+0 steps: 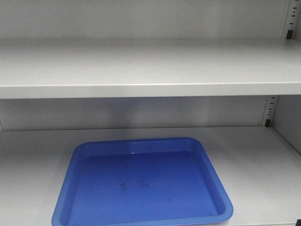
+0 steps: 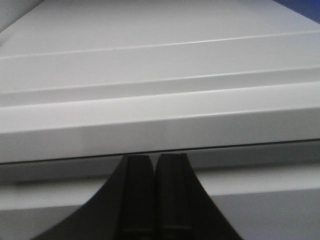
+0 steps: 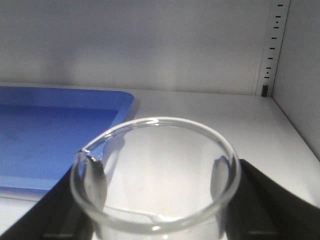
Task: Pick beaker and place in left cabinet
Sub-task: 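Approach the blue tray on the cabinet shelf with the held beaker, then extend the right arm and lower the beaker onto the blue tray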
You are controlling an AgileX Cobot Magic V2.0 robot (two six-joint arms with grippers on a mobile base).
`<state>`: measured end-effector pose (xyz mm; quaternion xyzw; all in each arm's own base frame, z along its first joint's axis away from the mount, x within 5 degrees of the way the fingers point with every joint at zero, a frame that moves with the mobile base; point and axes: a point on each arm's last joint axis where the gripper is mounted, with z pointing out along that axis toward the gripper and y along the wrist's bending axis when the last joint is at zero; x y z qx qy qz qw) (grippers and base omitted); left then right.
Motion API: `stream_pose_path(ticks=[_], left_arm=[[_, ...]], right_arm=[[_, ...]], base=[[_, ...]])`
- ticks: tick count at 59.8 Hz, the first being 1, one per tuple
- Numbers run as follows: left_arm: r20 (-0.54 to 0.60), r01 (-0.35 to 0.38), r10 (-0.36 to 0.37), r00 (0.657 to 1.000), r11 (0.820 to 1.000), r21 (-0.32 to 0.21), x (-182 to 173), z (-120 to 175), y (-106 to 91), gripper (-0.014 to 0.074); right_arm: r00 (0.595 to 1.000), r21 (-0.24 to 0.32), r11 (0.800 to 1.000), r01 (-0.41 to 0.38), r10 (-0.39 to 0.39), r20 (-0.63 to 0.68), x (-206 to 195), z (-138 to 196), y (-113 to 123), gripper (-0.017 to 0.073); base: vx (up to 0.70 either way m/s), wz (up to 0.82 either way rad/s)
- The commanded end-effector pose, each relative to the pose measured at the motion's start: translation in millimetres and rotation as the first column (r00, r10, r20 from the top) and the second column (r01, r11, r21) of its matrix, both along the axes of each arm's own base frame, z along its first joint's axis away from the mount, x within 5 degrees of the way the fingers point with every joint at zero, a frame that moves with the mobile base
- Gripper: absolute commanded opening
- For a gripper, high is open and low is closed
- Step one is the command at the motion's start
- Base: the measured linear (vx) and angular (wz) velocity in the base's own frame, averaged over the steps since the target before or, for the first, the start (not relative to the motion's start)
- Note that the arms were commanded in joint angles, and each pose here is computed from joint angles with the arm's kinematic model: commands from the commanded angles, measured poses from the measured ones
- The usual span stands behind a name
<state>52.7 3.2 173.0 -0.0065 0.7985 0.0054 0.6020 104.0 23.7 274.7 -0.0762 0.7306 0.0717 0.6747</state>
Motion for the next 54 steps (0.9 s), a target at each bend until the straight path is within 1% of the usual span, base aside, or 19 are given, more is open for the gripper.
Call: stream_pose_path(ticks=[1, 6, 8, 15, 22, 25, 29, 35, 40, 47, 48, 49, 54], left_arm=[[0.099, 0.018, -0.017, 0.995, 1.000, -0.004, 1, 12, -1.4, 0.0004], [0.099, 0.018, -0.017, 0.995, 1.000, -0.004, 1, 12, -1.4, 0.0004], [0.099, 0.018, -0.017, 0.995, 1.000, -0.004, 1, 12, -1.4, 0.0004], [0.099, 0.018, -0.017, 0.995, 1.000, -0.004, 1, 12, -1.4, 0.0004], [0.099, 0.018, -0.017, 0.995, 1.000, -0.004, 1, 12, -1.4, 0.0004], [0.099, 0.018, -0.017, 0.995, 1.000, -0.004, 1, 12, -1.4, 0.0004], [0.099, 0.018, -0.017, 0.995, 1.000, -0.004, 1, 12, -1.4, 0.0004], [0.099, 0.018, -0.017, 0.995, 1.000, -0.004, 1, 12, -1.4, 0.0004], [0.099, 0.018, -0.017, 0.995, 1.000, -0.004, 1, 12, -1.4, 0.0004], [0.099, 0.018, -0.017, 0.995, 1.000, -0.004, 1, 12, -1.4, 0.0004], [0.099, 0.018, -0.017, 0.995, 1.000, -0.004, 1, 12, -1.4, 0.0004], [0.099, 0.018, -0.017, 0.995, 1.000, -0.004, 1, 12, -1.4, 0.0004], [0.099, 0.018, -0.017, 0.995, 1.000, -0.004, 1, 12, -1.4, 0.0004]], right_arm=[[1.000, -0.016, 1.000, -0.013, 0.013, 0.027, 2, 11, 2, -0.0005], [0.999, -0.023, 0.998, -0.052, 0.052, -0.002, 7, 11, 7, -0.0005], [0.997, -0.029, 0.996, -0.082, 0.082, -0.011, 10, 14, 11, -0.0005], [0.986, -0.094, 0.982, -0.164, 0.160, -0.045, 27, 25, 23, -0.0005], [0.973, -0.091, 0.970, -0.225, 0.219, -0.071, 49, 43, 36, -0.0005], [0.964, -0.089, 0.961, -0.261, 0.255, -0.076, 59, 53, 43, -0.0005], [0.951, -0.092, 0.949, -0.300, 0.291, -0.100, 74, 58, 51, -0.0005], [0.919, -0.090, 0.920, -0.381, 0.366, -0.146, 98, 62, 66, -0.0005], [0.882, -0.073, 0.889, -0.452, 0.434, -0.185, 118, 62, 79, -0.0005], [0.843, -0.065, 0.853, -0.518, 0.495, -0.210, 145, 58, 94, -0.0005], [0.835, -0.064, 0.845, -0.531, 0.509, -0.210, 148, 58, 96, -0.0005], [0.830, -0.076, 0.837, -0.542, 0.520, -0.201, 152, 59, 99, -0.0005], [0.795, -0.078, 0.798, -0.598, 0.577, -0.187, 170, 55, 110, -0.0005]], base=[[0.00, 0.00], [0.00, 0.00], [0.00, 0.00], [0.00, 0.00], [0.00, 0.00], [0.00, 0.00], [0.00, 0.00], [0.00, 0.00], [0.00, 0.00], [0.00, 0.00], [0.00, 0.00], [0.00, 0.00], [0.00, 0.00]])
